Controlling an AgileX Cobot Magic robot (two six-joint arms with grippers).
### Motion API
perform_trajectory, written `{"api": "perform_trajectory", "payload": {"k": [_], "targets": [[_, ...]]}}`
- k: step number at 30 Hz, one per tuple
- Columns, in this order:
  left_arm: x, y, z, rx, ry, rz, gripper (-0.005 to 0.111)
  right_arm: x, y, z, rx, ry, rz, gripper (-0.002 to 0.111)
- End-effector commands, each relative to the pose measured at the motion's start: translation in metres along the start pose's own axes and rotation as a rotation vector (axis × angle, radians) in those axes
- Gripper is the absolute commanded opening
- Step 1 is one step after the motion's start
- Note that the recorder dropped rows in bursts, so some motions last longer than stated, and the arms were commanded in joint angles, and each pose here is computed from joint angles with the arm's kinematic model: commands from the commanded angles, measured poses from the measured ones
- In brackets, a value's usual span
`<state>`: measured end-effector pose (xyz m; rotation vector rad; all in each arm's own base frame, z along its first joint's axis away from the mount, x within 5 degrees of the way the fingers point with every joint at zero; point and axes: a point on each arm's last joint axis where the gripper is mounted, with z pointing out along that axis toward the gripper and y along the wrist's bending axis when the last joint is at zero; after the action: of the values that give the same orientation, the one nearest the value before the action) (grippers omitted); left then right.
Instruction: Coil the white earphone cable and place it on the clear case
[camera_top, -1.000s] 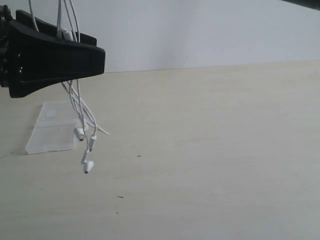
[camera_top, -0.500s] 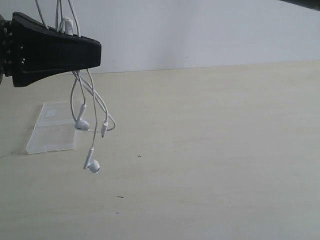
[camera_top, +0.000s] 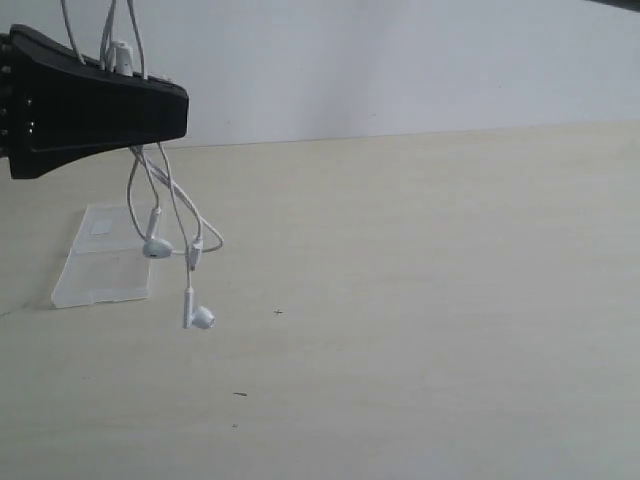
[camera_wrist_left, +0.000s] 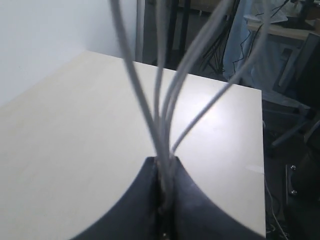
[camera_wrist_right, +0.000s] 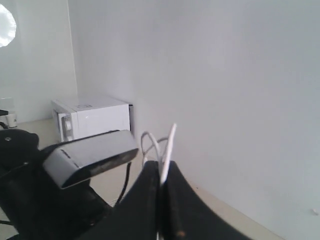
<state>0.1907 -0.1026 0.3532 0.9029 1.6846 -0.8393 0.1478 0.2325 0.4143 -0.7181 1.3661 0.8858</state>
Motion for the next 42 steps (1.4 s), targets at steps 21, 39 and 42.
{"api": "perform_trajectory", "payload": {"k": [21, 39, 42], "targets": [[-0.01, -0.012, -0.023, -0.153, -0.023, 0.053, 0.0, 0.002, -0.024, -0.019, 0.157, 0.182, 0.01, 0.0], [-0.01, -0.013, -0.03, -0.219, -0.01, 0.05, 0.0, 0.028, -0.034, -0.03, 0.29, 0.477, 0.054, 0.0], [-0.011, -0.013, -0.03, -0.228, -0.013, 0.051, 0.0, 0.032, -0.038, -0.034, 0.344, 0.539, 0.047, 0.0]]}}
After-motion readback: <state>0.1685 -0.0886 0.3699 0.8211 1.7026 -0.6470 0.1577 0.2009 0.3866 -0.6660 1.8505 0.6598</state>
